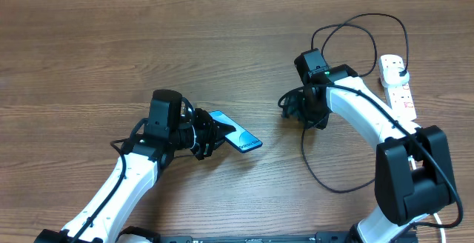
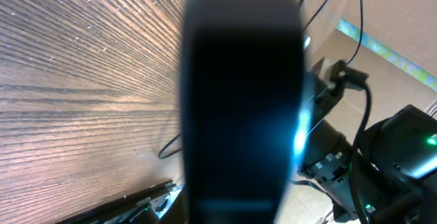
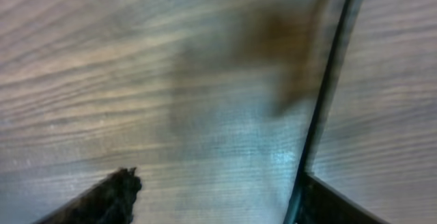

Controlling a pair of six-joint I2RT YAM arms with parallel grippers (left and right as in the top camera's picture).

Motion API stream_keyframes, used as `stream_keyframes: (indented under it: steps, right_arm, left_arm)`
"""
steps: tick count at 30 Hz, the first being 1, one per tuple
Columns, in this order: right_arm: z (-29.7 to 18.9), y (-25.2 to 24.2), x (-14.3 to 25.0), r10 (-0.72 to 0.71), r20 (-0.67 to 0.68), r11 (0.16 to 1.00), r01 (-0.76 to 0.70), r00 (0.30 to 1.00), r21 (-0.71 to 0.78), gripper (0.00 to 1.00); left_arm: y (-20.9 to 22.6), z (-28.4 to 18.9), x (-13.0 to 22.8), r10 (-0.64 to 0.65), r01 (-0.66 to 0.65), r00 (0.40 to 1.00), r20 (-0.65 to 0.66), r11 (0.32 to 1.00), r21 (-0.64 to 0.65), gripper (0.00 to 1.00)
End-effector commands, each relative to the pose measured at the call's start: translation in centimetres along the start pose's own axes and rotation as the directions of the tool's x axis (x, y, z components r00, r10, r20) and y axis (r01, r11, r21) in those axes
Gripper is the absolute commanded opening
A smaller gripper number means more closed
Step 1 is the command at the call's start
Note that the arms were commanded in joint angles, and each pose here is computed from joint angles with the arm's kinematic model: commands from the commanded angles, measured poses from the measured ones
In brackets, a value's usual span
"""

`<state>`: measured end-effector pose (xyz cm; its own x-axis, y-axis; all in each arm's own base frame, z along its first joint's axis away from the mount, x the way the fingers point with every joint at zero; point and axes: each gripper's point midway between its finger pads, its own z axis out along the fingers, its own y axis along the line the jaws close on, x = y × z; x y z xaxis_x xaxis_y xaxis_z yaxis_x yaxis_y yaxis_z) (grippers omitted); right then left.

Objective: Plug charger to phone and switch on socket
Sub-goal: 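Lower the right gripper onto the cable and close on it near the USB-C plug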

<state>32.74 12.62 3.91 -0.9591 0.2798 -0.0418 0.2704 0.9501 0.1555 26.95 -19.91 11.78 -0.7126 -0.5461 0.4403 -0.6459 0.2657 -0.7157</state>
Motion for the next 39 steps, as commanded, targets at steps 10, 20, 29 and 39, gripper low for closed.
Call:
stream_keyframes:
  steps: [10, 20, 29, 39]
  right_arm:
    - [-0.8, -0.3, -5.5, -0.012, 0.257, 0.999, -0.002, 0.966, 0.053, 0.90]
    - [-0.2, -1.9, -0.2, -0.004, 0.025, 0.996, 0.002, 1.000, 0.093, 0.93]
    - [-0.4, -0.3, 3.4, -0.071, -0.157, 0.997, 0.066, 0.985, -0.041, 1.00]
    - [-1.1, -6.3, 1.9, 0.046, -0.037, 0.956, -0.034, 0.998, 0.291, 1.00]
  left_arm:
    - [-1.1, -0.4, 0.4, 0.036, -0.036, 0.999, -0.016, 0.999, 0.029, 0.09]
    - [-1.1, -0.4, 0.4, 0.036, -0.036, 0.999, -0.016, 0.999, 0.029, 0.10]
    - [-1.1, -0.4, 0.3, 0.036, -0.036, 0.999, -0.009, 0.999, 0.028, 0.11]
    - [-1.1, -0.4, 0.4, 0.036, -0.036, 0.999, -0.016, 0.999, 0.029, 0.11]
